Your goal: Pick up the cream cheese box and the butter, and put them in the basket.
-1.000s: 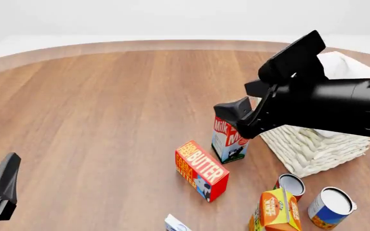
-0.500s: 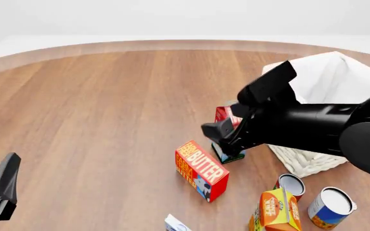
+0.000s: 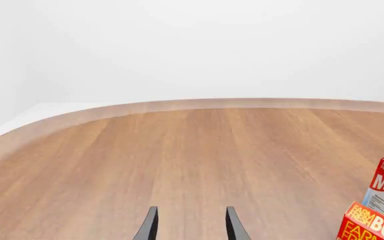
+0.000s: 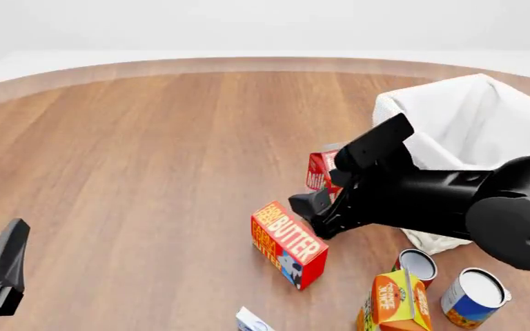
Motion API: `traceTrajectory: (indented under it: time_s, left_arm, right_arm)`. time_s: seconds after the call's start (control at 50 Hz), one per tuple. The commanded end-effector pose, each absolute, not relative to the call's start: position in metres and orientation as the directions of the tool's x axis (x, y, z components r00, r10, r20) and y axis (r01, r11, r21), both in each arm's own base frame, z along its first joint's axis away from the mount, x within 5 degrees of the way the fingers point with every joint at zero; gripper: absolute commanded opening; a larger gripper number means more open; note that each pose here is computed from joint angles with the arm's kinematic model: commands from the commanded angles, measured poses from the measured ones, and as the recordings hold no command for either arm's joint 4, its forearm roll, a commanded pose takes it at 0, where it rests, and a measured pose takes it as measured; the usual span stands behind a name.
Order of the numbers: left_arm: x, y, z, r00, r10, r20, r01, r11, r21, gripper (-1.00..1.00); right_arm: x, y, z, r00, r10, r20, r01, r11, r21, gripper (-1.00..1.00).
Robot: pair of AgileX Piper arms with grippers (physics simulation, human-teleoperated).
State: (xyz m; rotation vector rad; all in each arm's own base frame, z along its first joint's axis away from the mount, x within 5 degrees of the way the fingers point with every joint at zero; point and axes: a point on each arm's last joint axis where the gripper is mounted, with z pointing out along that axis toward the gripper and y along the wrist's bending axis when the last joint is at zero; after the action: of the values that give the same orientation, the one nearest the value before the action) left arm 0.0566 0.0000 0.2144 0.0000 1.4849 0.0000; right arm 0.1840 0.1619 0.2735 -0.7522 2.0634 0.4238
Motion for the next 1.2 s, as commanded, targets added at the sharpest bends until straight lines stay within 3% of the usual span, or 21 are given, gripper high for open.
traceTrajectory:
  time_s: [0.02, 0.58, 1.2]
  left_arm:
    - [0.057, 0.0, 0.214, 0.086, 0.0, -0.996, 0.0, 1.0, 0.0, 1.0]
    - [0.057, 0.0, 0.214, 0.086, 0.0, -0.996, 0.0, 1.0, 0.0, 1.0]
    - [0.057, 0.0, 0.214, 0.086, 0.0, -0.996, 0.0, 1.0, 0.0, 1.0]
  right_arm:
    - [0.188, 0.167, 0.257, -0.465, -0.364, -0.807, -0.647, 0.762, 0.029, 1.0]
    - [0.206, 0.19, 0.236, -0.525, -0.434, -0.733, -0.66, 0.751, 0.028, 1.0]
    - [0.204, 0.192, 0.219, -0.547, -0.434, -0.716, -0.653, 0.756, 0.042, 1.0]
